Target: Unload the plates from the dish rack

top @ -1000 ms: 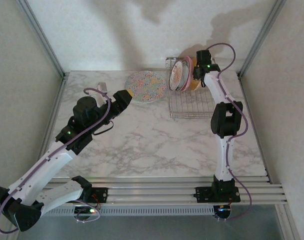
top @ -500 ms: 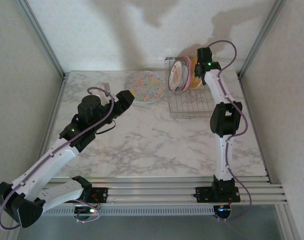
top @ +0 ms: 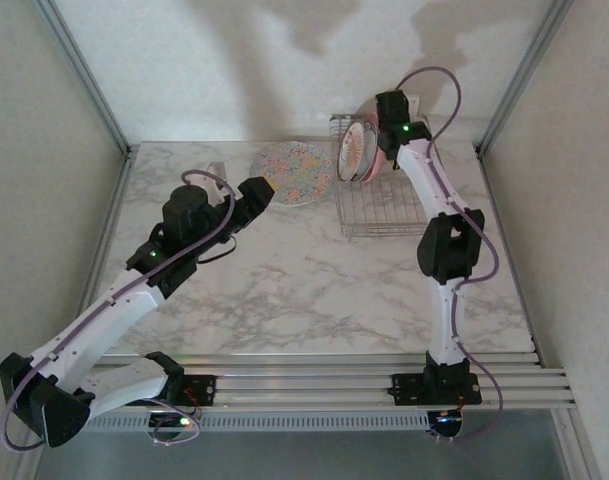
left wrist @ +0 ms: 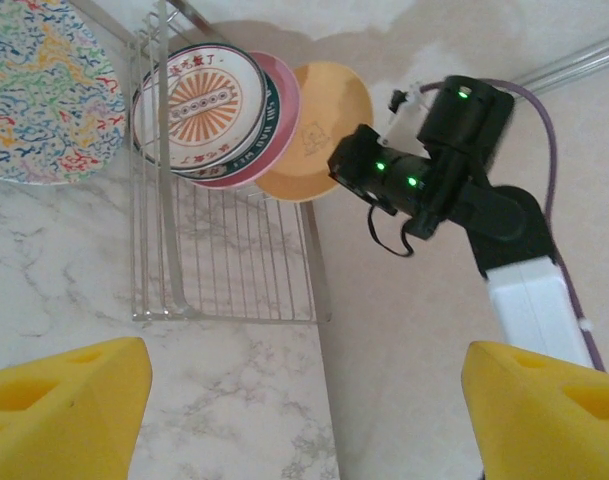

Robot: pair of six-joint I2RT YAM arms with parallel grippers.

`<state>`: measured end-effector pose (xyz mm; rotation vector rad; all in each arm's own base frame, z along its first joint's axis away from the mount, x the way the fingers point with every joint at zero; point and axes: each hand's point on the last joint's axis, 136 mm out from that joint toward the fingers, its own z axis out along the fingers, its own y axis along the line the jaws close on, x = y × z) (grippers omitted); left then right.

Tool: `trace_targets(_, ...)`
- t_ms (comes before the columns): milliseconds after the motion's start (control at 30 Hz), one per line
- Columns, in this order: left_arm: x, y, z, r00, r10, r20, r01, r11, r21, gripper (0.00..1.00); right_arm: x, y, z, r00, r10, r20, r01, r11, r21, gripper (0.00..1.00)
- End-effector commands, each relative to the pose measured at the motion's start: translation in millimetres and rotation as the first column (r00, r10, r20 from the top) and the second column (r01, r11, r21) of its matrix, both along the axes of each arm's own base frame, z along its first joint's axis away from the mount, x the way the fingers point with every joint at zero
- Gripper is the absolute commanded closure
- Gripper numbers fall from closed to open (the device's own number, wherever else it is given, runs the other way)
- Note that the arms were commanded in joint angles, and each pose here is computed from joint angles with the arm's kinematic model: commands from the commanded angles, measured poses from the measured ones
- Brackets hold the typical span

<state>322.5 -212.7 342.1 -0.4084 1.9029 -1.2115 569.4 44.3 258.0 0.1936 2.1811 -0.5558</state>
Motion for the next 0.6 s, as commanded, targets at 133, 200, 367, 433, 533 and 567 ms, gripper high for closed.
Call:
trace_targets(133,11.6,-39.3,30.6,0.992,-0.104,0.071,0.109,0.992,-0.064,0.19,-66.7,-28.2,123.2,0.968,-0.043,0.246,0.039,0.999,0.019,1.0)
trace_targets(200,17.8,-55.6,32.2,0.987,-0.14,0.074,0.145,0.987,-0.068,0.19,-86.5,-30.6,133.4,0.965,-0.032,0.259,0.022,0.999,0.04,1.0)
trace_targets(367,35.6,-108.2,28.9,0.966,-0.251,0.064,0.255,0.965,-0.068,0.19,-136.4,-30.1,152.3,0.955,0.032,0.295,-0.096,0.974,0.206,1.0)
trace_targets(433,43.7,-132.6,23.6,0.953,-0.298,0.048,0.301,0.95,-0.079,0.18,-154.5,-23.5,152.1,0.951,0.073,0.3,-0.172,0.933,0.317,1.0)
trace_targets(533,52.9,-164.2,16.7,0.936,-0.352,0.033,0.353,0.931,-0.093,0.18,-177.5,-6.1,152.9,0.939,0.141,0.314,-0.28,0.845,0.456,1.0)
trace_targets(567,54.9,-173.4,14.1,0.93,-0.367,0.031,0.368,0.925,-0.097,0.17,-184.0,0.2,154.0,0.932,0.164,0.322,-0.313,0.812,0.493,1.0)
